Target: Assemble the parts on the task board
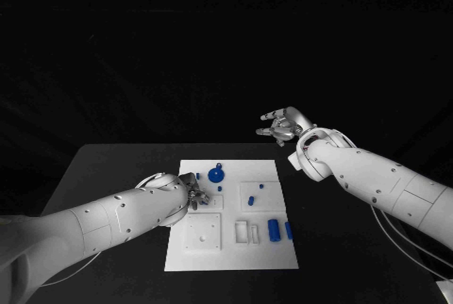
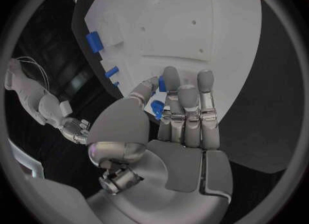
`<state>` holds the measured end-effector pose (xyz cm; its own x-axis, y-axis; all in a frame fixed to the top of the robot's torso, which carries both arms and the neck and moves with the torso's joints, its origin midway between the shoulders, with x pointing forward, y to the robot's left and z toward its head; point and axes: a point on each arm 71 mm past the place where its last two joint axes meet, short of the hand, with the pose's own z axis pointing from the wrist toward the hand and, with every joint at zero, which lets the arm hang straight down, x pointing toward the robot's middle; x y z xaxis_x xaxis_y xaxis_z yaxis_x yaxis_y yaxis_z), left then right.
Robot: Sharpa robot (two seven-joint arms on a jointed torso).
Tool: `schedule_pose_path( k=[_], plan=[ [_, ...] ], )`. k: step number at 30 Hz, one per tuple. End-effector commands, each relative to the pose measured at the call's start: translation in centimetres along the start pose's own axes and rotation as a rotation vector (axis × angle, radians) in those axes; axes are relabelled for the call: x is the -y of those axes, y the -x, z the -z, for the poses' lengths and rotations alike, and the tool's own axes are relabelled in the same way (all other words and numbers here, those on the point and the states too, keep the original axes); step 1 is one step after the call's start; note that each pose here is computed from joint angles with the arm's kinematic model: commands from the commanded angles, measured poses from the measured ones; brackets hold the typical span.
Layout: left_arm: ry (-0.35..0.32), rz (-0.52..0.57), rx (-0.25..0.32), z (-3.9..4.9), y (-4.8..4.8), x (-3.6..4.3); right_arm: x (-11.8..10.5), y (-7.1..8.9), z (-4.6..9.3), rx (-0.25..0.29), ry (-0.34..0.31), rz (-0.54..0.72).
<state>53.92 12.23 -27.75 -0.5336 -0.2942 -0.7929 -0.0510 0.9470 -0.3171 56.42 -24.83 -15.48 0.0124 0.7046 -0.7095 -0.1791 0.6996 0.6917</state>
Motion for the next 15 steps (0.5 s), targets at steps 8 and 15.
schedule_pose_path(
  k=[8, 15],
  plan=[
    [-0.010, -0.032, -0.030, -0.04, -0.62, 0.53, -0.05, -0.15, -0.03, -0.012, 0.003, -0.001],
    [-0.012, -0.038, -0.029, -0.05, -0.62, 0.55, -0.04, -0.17, -0.04, -0.013, 0.003, -0.001]
  ],
)
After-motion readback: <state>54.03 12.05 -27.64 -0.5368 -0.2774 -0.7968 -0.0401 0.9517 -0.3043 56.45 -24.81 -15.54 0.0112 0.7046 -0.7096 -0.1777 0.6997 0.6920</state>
